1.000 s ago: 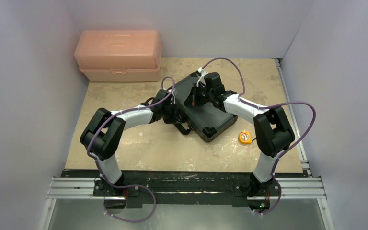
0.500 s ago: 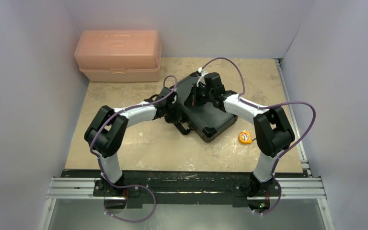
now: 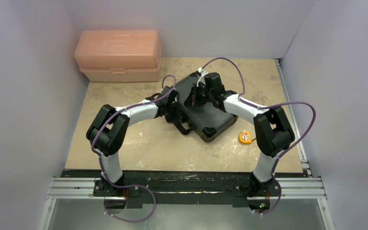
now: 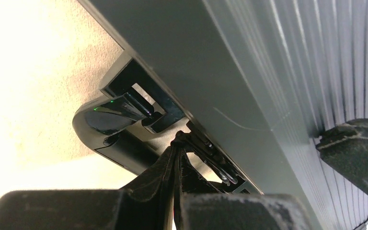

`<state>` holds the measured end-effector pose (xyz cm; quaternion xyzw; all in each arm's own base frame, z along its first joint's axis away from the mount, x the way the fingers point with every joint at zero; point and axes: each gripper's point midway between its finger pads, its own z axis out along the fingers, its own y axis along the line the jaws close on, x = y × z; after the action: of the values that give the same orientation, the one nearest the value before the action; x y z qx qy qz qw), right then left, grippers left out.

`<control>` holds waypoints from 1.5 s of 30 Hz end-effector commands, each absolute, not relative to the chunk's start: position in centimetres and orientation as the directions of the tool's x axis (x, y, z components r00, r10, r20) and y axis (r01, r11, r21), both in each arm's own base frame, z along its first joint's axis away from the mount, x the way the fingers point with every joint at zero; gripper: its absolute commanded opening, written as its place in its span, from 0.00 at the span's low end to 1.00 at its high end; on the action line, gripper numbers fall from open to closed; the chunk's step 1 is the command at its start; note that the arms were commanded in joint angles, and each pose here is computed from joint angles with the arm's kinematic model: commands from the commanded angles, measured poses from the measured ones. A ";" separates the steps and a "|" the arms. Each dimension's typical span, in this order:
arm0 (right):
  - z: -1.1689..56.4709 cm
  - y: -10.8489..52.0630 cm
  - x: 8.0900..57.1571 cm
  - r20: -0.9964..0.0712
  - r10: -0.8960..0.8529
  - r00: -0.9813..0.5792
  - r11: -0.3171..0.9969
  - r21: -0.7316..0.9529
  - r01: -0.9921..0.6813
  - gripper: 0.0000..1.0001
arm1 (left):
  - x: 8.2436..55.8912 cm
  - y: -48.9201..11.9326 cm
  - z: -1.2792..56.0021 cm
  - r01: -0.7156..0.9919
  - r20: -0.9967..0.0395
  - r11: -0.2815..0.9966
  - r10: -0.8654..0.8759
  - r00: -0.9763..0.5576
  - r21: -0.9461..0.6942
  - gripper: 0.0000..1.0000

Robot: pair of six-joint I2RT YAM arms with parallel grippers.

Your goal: Pack up texas hold em set

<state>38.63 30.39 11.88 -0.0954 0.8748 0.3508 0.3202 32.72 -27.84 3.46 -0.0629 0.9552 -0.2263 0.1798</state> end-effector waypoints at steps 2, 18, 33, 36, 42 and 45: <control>7.1 28.8 37.0 -0.534 0.003 -0.846 0.800 0.509 -0.318 0.00 | 35.5 -29.2 1.9 -0.113 -0.360 0.875 -0.308 -0.881 -0.471 0.00; 7.3 28.8 37.1 -0.539 0.004 -0.842 0.803 0.504 -0.319 0.00 | 34.5 -26.7 4.2 -0.106 -0.437 0.892 -0.315 -0.842 -0.439 0.00; 8.6 28.6 37.3 -0.574 0.011 -0.819 0.799 0.497 -0.338 0.00 | 32.8 -23.6 8.3 -0.018 -0.587 0.907 -0.288 -0.757 -0.421 0.00; 9.4 29.0 37.1 -0.597 0.012 -0.802 0.773 0.514 -0.371 0.00 | 32.3 -22.7 9.0 0.010 -0.620 0.918 -0.260 -0.740 -0.396 0.00; 11.0 29.5 36.7 -0.635 0.012 -0.772 0.733 0.531 -0.425 0.09 | 31.4 -20.9 11.3 0.046 -0.696 0.921 -0.259 -0.670 -0.386 0.05; 11.6 29.9 36.5 -0.654 0.012 -0.756 0.710 0.538 -0.454 0.13 | 31.0 -20.1 12.6 0.066 -0.726 0.927 -0.242 -0.644 -0.369 0.06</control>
<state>37.80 30.30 12.16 -0.1086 0.8643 0.3627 0.3311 30.38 -20.91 9.83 -0.0673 0.9098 -0.1868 0.3644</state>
